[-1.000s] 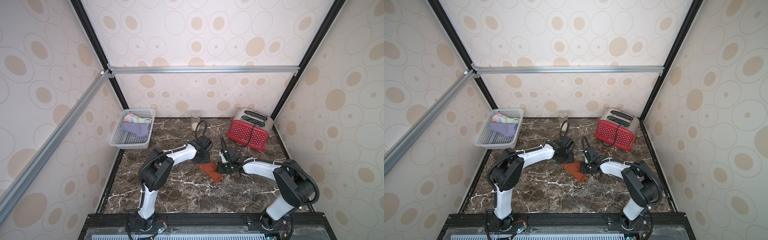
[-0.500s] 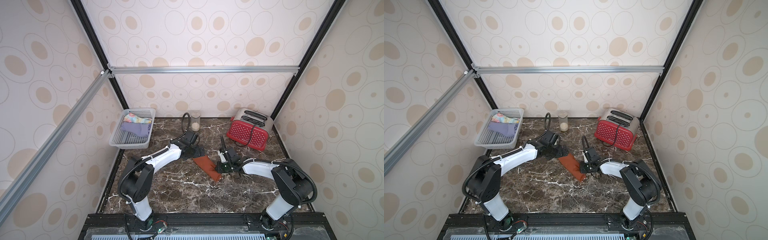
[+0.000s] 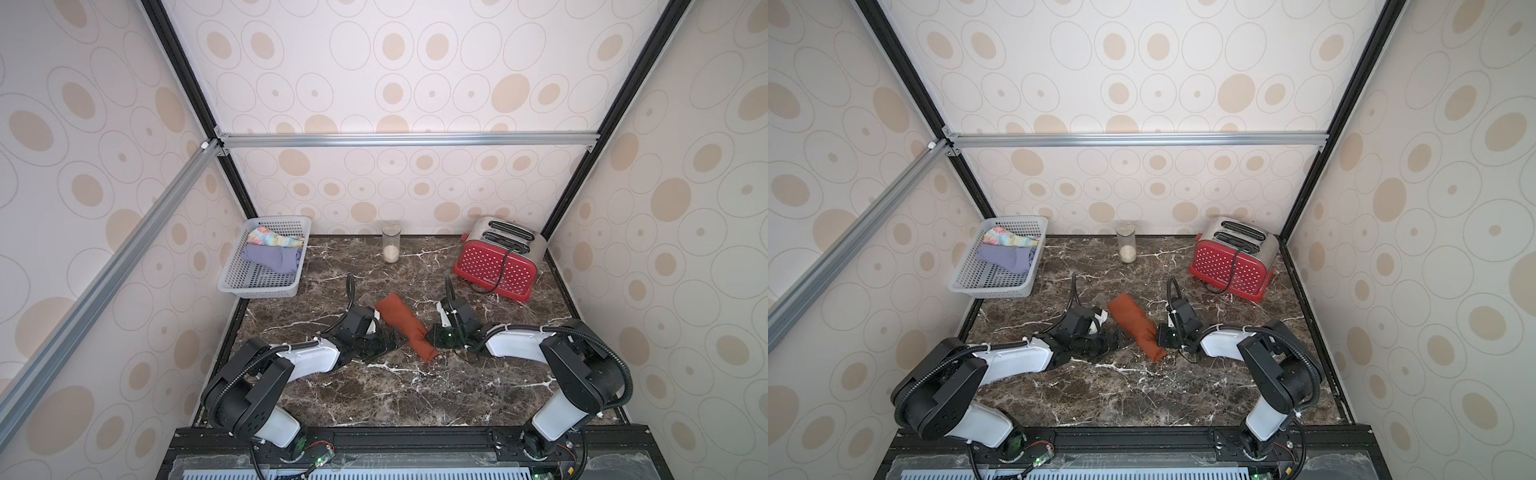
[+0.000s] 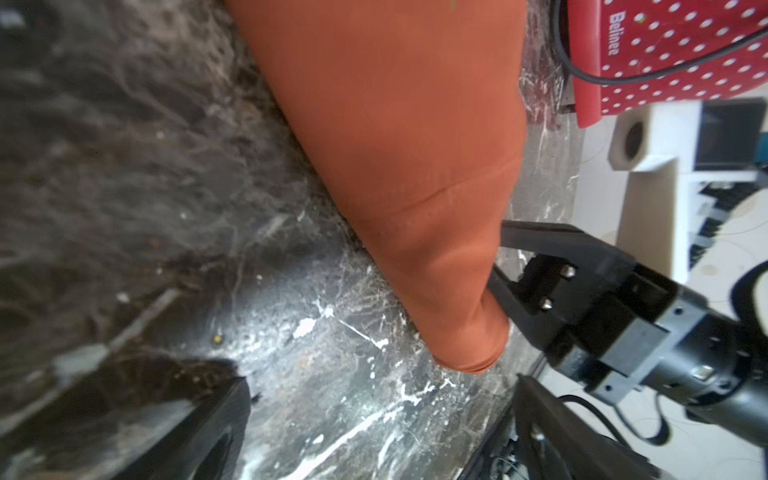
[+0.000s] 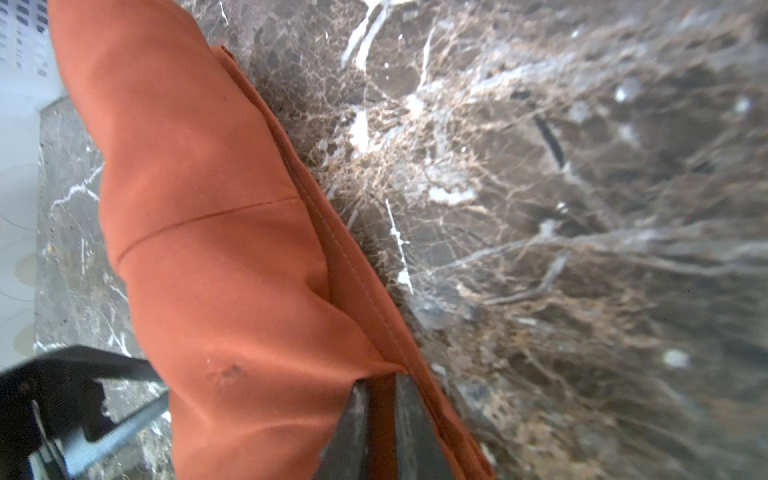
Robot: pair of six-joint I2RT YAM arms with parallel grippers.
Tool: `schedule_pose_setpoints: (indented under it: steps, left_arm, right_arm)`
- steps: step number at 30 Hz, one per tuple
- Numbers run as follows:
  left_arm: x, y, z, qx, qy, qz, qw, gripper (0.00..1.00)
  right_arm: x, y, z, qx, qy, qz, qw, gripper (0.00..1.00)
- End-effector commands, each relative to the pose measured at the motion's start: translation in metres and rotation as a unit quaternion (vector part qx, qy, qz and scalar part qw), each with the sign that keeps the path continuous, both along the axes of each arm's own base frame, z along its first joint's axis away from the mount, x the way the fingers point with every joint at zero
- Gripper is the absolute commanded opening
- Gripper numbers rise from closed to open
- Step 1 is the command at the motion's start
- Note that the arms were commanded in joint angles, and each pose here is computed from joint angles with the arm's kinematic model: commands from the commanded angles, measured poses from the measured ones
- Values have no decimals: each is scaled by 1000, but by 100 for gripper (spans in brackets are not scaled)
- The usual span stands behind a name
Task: Roll up the skirts
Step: Pick up the skirt from the center of the board.
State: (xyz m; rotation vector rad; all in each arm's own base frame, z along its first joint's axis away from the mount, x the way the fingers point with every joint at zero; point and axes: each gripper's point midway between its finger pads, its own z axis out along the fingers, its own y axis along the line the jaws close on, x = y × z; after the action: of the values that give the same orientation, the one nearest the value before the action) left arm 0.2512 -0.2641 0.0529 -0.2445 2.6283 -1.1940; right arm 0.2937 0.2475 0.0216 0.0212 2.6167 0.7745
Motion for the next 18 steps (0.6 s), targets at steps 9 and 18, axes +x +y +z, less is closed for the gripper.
schedule_pose_setpoints:
  steps: [9,18]
  left_arm:
    - [-19,-22,-15,-87,28,6,996,82]
    - [-9,-16,-54,-50,50,31,997,44]
  right_arm:
    - [-69,1,-62,17,133,-87,987,15]
    - [-77,20,-59,70,136,-140,978,15]
